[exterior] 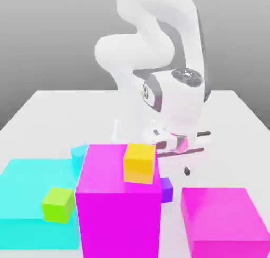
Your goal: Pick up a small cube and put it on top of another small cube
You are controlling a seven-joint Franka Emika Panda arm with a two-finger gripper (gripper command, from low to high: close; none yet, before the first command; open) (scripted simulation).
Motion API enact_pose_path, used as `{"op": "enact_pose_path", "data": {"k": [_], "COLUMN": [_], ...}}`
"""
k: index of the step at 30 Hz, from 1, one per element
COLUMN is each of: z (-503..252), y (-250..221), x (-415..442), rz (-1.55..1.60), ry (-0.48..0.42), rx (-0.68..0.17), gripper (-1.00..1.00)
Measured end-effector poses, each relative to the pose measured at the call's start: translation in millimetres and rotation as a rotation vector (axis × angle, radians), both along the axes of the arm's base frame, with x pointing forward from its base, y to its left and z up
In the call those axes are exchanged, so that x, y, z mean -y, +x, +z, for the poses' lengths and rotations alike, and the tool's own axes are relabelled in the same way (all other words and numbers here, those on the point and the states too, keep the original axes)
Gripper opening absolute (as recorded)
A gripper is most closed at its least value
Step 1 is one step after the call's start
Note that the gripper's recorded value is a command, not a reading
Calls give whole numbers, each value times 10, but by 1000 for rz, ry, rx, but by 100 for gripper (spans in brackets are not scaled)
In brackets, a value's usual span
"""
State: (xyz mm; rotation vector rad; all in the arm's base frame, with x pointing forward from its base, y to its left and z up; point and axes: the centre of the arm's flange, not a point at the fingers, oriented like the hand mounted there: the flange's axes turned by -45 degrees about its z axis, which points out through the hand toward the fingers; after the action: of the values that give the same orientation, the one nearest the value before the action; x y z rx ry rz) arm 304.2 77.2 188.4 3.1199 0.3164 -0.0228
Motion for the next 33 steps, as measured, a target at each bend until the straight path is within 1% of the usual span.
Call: {"op": "enact_pose_path", "data": {"k": [9,10,17,25,27,33], "z": [-563,-608,-604,-60,78,258], "y": [-22,-28,-27,-20,62,178], "x": [10,12,10,9,25,102], "rz": [17,17,17,18,-38,-266], "ry": [9,8,8,7,16,69], "rx": [13,13,14,14,17,-75], "gripper": [0,-100,-100,-100,-100,-100]}}
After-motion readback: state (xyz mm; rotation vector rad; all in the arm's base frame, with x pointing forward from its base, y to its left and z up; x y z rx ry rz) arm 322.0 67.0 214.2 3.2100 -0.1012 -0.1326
